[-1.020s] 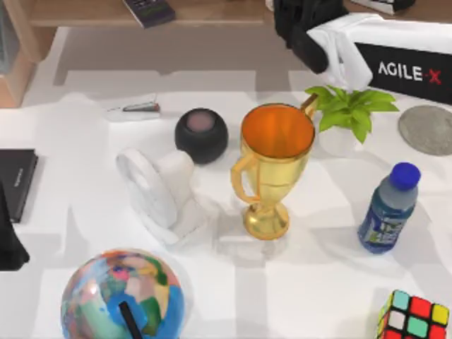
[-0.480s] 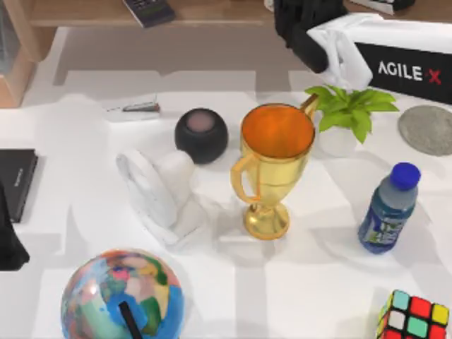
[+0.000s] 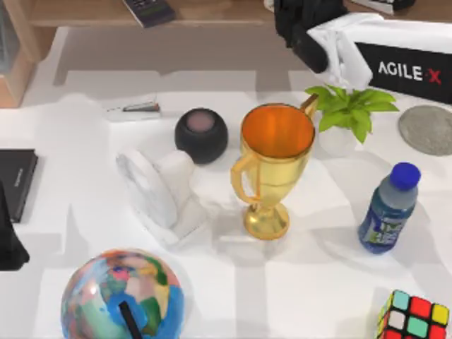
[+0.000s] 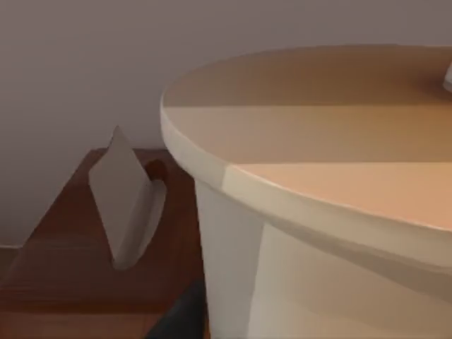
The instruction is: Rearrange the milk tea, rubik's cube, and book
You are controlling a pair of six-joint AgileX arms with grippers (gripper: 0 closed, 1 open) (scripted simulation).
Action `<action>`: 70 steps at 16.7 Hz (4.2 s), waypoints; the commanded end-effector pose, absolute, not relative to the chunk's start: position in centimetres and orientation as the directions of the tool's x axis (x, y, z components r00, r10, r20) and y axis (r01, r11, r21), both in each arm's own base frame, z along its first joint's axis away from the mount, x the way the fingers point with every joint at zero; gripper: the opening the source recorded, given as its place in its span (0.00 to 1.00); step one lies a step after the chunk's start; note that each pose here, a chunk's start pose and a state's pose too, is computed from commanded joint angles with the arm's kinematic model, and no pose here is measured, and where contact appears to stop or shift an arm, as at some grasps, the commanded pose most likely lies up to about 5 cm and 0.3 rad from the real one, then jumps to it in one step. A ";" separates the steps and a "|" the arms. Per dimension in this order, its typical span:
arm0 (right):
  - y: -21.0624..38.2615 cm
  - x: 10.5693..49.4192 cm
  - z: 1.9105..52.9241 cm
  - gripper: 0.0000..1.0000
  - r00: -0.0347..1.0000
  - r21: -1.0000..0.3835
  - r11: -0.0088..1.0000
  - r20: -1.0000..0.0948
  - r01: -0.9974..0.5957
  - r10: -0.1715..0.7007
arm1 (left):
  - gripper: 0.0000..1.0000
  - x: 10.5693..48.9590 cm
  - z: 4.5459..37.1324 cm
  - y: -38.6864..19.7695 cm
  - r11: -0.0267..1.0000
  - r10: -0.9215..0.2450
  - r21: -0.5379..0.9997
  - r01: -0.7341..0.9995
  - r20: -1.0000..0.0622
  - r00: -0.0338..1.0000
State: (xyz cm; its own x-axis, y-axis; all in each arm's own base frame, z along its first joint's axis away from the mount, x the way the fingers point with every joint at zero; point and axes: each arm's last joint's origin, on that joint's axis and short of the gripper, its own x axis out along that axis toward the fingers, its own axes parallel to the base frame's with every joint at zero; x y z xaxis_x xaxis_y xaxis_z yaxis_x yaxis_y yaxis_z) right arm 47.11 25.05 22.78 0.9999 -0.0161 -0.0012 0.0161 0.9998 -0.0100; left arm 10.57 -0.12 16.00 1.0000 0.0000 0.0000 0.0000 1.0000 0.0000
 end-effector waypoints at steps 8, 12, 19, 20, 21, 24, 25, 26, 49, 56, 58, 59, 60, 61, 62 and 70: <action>25.4 45.4 23.4 0.00 1.000 -0.007 1.000 0.004 0.010 -0.010 | 1.00 10.6 16.0 -0.1 1.000 0.000 0.000 0.000 0.000 1.000; 25.4 41.7 23.5 0.00 1.000 -0.013 1.000 -0.006 0.012 -0.012 | 1.00 10.6 16.0 -0.1 1.000 0.000 0.000 0.000 0.000 1.000; 25.3 39.0 23.9 0.00 1.000 -0.007 1.000 0.001 0.012 -0.012 | 1.00 10.6 16.0 -0.1 1.000 0.000 0.000 0.000 0.000 1.000; 25.1 39.2 23.7 0.00 1.000 -0.008 1.000 -0.003 0.015 -0.015 | 1.00 10.6 16.0 -0.1 1.000 0.000 0.000 0.000 0.000 1.000; 25.1 39.2 23.8 0.00 1.000 -0.008 1.000 -0.002 0.014 -0.014 | 1.00 10.6 16.0 -0.1 1.000 0.000 0.000 0.000 0.000 1.000; 23.8 38.5 24.9 0.00 0.999 0.016 1.000 0.042 -0.027 0.026 | 1.00 10.6 16.0 -0.1 1.000 0.000 0.000 0.000 0.000 1.000; 22.9 38.3 25.2 0.00 0.997 0.026 0.999 0.066 -0.046 0.044 | 1.00 10.6 16.0 -0.1 1.000 0.000 0.000 0.000 0.000 1.000; 21.9 38.0 25.4 0.00 0.994 0.034 0.997 0.091 -0.065 0.062 | 1.00 10.6 16.0 -0.1 1.000 0.000 0.000 0.000 0.000 1.000; 0.8 36.1 12.9 0.00 1.000 -0.013 1.000 -0.003 0.002 -0.003 | 1.00 10.6 16.0 -0.1 1.000 0.000 0.000 0.000 0.000 1.000; 2.0 35.2 13.7 0.00 0.990 -0.086 0.993 0.108 -0.083 0.092 | 1.00 10.6 16.0 -0.1 1.000 0.000 0.000 0.000 0.000 1.000; 1.5 35.5 13.1 0.00 0.992 -0.083 0.994 0.095 -0.072 0.080 | 1.00 10.6 16.0 -0.1 1.000 0.000 0.000 0.000 0.000 1.000; 1.2 35.6 12.4 0.00 0.995 -0.072 0.996 0.074 -0.059 0.065 | 1.00 10.6 16.0 -0.1 1.000 0.000 0.000 0.000 0.000 1.000; 1.0 35.8 11.6 0.00 0.998 -0.056 0.998 0.046 -0.042 0.044 | 1.00 10.6 16.0 -0.1 1.000 0.000 0.000 0.000 0.000 1.000; 0.8 35.9 10.8 0.00 1.000 -0.039 0.999 0.020 -0.022 0.023 | 1.00 10.6 16.0 -0.1 1.000 0.000 0.000 0.000 0.000 1.000; 0.6 36.1 10.2 0.00 1.000 -0.023 1.000 0.000 -0.005 0.005 | 1.00 10.6 16.0 -0.1 1.000 0.000 0.000 0.000 0.000 1.000; 0.6 36.3 9.8 0.23 1.000 -0.008 1.000 -0.014 0.011 -0.011 | 1.00 10.6 16.0 -0.1 1.000 0.000 0.000 0.000 0.000 1.000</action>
